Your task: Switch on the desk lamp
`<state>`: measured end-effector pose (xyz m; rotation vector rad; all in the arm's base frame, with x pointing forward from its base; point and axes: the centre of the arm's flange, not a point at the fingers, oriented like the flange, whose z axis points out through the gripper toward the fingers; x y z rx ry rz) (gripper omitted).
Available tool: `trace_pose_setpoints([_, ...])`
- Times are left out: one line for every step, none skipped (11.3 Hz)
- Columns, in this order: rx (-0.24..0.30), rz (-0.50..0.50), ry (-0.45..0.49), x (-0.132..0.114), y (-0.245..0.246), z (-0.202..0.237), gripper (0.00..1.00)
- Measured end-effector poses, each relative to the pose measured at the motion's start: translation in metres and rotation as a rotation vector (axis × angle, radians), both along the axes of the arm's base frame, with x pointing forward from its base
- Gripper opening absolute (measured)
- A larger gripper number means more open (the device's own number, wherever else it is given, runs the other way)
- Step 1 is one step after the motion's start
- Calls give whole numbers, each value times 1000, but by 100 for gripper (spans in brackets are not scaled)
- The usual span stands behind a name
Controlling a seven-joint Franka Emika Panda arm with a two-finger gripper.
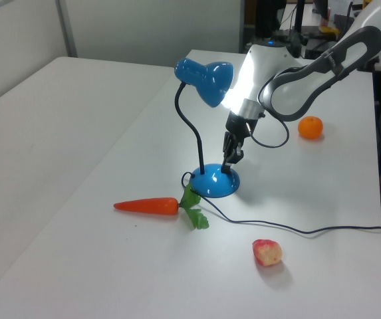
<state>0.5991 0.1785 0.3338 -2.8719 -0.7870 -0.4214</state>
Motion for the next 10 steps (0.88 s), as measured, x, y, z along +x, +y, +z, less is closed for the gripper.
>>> trace_pose_setpoints([0,0,0,0,0,0,1])
trace_pose_setpoints([0,0,0,0,0,0,1])
trace_pose_setpoints([1,0,-2,0,0,1,1])
trace_pose_setpoints([4,-8,-4,1,0,3,1])
trace_pose_setpoints([10,-19,-9,1,0,8,1])
trace_pose_setpoints([17,-24,-19,0,0,16,1])
trace_pose_setpoints([24,-28,-27,-1,-2,26,1])
trace_pose_setpoints([29,-31,-28,-2,-4,33,1])
trace_pose_setpoints([35,-35,-17,-3,-9,43,1])
trace_pose_setpoints([40,-40,-5,-5,-16,52,1])
